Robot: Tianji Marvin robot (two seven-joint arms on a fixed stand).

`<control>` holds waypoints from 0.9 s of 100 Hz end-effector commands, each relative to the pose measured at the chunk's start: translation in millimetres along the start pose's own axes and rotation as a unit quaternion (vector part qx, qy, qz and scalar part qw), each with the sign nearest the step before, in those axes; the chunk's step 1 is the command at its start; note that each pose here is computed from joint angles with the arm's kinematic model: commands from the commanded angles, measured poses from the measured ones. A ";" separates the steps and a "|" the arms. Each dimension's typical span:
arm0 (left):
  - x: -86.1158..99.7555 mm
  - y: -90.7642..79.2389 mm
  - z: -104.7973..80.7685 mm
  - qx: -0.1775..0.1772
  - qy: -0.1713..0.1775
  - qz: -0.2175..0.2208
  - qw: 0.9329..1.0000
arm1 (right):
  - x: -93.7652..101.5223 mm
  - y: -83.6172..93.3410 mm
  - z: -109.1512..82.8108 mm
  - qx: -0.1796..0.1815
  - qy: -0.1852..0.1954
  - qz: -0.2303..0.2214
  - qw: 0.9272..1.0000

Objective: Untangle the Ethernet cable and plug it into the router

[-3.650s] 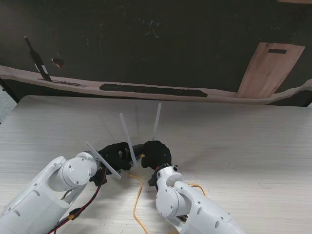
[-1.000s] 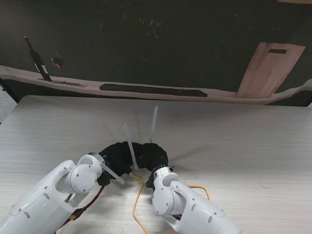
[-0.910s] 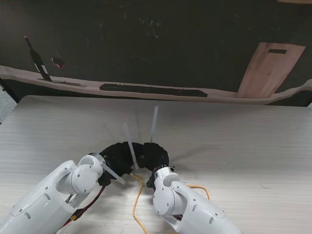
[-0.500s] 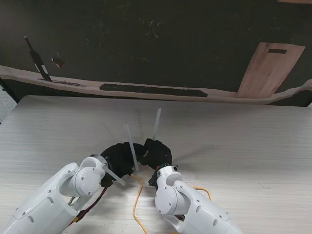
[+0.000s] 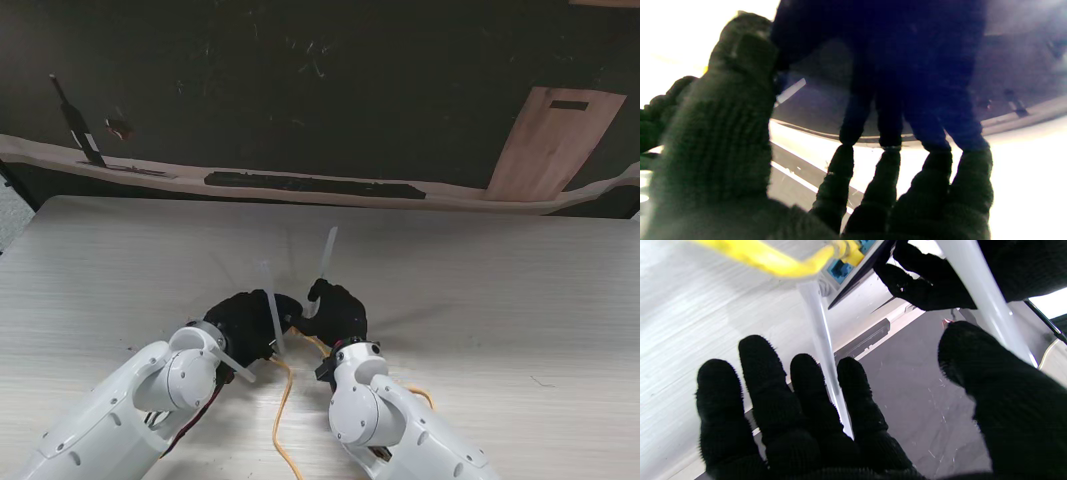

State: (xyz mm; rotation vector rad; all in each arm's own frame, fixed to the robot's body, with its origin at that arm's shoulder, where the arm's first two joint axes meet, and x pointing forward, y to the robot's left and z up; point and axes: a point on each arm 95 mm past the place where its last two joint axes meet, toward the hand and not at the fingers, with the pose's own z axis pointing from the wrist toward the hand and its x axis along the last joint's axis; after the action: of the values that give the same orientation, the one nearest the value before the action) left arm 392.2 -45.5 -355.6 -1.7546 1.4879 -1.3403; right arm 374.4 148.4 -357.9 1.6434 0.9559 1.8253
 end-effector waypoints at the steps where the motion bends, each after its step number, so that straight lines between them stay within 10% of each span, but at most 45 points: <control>1: -28.0 55.7 -4.3 -0.074 -0.052 -0.008 0.996 | 0.2 1.5 -5.1 0.003 0.003 0.006 1.000; 90: -26.7 59.8 -11.2 0.018 -0.067 0.058 0.996 | -12.5 28.1 -17.1 -0.060 0.009 0.033 0.998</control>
State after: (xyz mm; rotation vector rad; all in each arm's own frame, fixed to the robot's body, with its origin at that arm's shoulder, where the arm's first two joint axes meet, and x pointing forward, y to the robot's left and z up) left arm 378.2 -50.1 -373.3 -1.6013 1.3912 -1.2937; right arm 365.3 116.6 -345.5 1.5999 0.7916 1.8862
